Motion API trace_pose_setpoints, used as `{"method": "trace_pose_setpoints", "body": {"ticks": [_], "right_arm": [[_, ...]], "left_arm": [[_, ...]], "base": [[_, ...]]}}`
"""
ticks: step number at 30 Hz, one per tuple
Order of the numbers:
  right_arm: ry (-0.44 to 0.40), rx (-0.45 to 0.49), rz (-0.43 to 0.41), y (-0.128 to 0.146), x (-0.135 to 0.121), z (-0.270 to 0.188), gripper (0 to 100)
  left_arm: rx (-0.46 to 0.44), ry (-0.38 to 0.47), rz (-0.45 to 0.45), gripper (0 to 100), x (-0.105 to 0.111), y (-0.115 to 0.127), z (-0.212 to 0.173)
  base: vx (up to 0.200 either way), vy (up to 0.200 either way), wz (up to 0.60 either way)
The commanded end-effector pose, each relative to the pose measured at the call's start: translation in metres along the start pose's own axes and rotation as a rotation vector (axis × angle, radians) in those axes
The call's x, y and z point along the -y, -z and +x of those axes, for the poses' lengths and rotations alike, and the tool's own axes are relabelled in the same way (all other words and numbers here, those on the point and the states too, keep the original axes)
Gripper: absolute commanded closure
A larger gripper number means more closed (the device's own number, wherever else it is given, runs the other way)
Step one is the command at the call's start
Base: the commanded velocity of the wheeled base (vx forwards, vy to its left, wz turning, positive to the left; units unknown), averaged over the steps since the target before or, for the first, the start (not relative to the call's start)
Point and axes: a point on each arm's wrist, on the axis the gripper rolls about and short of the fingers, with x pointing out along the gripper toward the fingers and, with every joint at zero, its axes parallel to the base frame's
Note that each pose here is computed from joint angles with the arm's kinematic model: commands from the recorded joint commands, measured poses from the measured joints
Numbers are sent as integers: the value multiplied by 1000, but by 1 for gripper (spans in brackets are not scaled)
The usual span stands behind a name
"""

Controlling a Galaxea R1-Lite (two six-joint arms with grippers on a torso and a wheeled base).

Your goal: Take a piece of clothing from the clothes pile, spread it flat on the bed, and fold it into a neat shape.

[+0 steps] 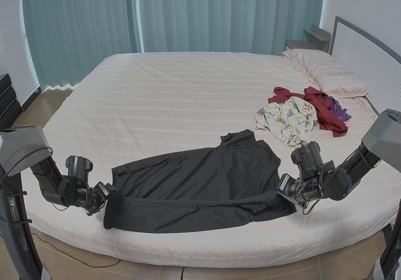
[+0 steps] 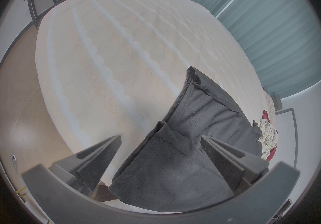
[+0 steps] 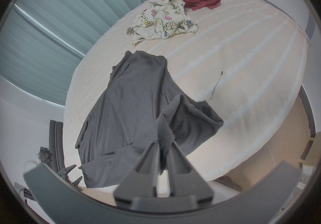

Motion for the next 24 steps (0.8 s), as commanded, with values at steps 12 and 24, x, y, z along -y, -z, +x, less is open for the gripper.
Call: {"method": "trace_pose_setpoints", "body": {"ticks": [12,24], "right_arm": [[54,-58,-64,14,14,10,0],[-35,61,-84,0,21,46,0]], "left_arm": [[0,0,-1,0,0,0,0],[-2,-10,47,0,-2,2,0]], "base": [[0,0,0],[0,0,0]]}}
